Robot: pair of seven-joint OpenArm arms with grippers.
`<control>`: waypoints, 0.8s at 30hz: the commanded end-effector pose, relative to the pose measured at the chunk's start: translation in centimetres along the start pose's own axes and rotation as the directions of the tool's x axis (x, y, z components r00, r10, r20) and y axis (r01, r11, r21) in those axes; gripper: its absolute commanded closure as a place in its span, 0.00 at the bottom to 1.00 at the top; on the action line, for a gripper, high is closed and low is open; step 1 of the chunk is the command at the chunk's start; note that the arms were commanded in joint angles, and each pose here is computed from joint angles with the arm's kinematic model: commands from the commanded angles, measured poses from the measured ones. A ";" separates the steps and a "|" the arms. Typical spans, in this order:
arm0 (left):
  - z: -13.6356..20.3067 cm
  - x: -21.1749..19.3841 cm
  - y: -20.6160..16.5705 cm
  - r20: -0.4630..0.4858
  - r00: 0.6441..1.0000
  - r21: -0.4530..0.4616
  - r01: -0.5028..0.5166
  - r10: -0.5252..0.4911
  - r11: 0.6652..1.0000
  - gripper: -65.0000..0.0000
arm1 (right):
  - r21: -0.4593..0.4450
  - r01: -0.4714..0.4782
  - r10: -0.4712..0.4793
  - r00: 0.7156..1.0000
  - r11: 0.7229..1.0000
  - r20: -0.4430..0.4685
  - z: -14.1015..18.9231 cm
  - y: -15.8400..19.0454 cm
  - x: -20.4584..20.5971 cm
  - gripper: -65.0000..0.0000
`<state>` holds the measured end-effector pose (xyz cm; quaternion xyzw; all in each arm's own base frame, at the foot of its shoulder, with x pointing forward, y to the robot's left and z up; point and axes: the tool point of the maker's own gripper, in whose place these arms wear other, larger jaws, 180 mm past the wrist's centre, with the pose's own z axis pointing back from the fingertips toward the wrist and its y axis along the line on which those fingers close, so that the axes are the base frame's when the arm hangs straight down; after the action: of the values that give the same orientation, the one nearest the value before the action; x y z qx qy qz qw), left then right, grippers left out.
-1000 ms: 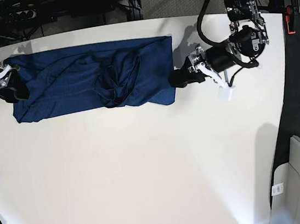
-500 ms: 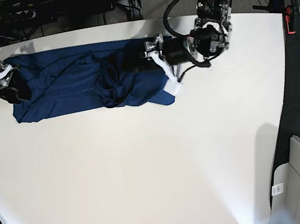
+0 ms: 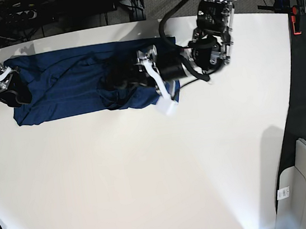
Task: Fold the T-shirt properly
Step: 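Tuck and flatten the folded end with the left gripper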
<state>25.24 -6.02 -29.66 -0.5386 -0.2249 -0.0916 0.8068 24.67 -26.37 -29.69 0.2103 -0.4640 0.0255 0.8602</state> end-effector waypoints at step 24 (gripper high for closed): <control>-0.1 -3.1 3.4 -0.066 0.994 0.064 -0.077 0.081 0.995 0.65 | 0.040 -0.018 0.015 0.997 0.999 0.071 0.5 0.8 2.2 0.60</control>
<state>23.16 -4.84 -35.09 -0.5083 -0.1638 -0.0655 0.8429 24.73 -26.05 -29.25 0.2242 -0.4708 0.0222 0.8530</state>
